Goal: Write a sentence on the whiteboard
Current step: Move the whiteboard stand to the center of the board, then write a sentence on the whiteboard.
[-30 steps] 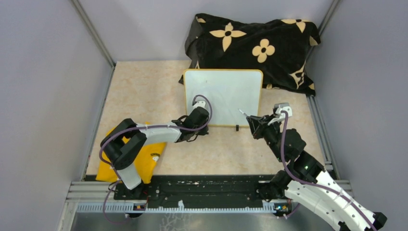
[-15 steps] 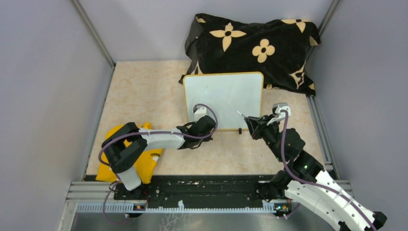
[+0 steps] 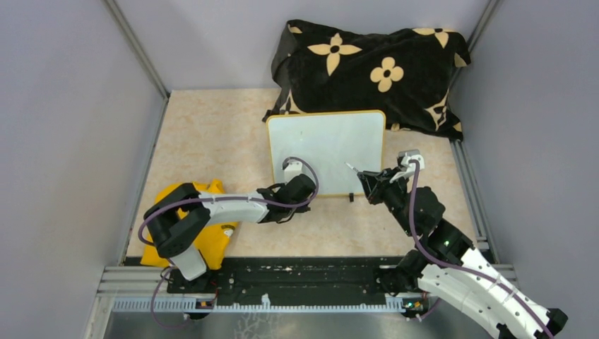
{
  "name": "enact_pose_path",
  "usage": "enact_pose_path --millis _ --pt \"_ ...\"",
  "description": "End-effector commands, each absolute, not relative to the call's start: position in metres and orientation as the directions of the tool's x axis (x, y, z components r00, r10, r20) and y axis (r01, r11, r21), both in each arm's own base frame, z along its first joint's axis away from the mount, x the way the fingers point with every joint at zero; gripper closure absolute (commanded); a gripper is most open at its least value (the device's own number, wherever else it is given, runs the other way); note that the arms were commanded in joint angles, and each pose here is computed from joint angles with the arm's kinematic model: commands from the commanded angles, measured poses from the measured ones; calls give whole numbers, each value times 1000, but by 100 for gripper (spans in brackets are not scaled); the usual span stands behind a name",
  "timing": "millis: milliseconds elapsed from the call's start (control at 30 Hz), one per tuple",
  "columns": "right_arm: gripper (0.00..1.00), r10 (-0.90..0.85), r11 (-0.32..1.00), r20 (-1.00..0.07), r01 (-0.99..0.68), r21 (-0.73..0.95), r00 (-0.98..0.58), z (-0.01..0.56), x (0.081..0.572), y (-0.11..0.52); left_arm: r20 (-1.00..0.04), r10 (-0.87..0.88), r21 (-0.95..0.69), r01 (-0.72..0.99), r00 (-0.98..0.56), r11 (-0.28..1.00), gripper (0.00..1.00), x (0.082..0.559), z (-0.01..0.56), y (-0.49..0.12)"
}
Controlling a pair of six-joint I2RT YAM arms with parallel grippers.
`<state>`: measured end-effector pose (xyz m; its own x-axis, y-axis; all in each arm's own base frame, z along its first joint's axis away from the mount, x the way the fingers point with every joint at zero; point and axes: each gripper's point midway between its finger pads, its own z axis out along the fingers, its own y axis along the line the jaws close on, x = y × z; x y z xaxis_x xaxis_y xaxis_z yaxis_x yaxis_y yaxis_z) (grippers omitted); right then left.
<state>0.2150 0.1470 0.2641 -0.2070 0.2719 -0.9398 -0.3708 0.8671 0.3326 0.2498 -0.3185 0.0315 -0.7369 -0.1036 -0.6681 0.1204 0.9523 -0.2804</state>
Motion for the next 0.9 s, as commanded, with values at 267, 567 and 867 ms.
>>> enact_pose_path --millis 267,567,867 --pt "100 315 845 -935 -400 354 -162 286 212 146 -632 -79 -310 158 -771 938 32 218 47 -308" --pt "100 318 826 -939 -447 342 -131 297 204 146 -804 -46 -303 341 -594 890 11 237 131 -282" --pt "100 330 805 -934 -475 354 -138 295 202 152 -881 -184 -409 509 -435 757 6 303 251 -213"
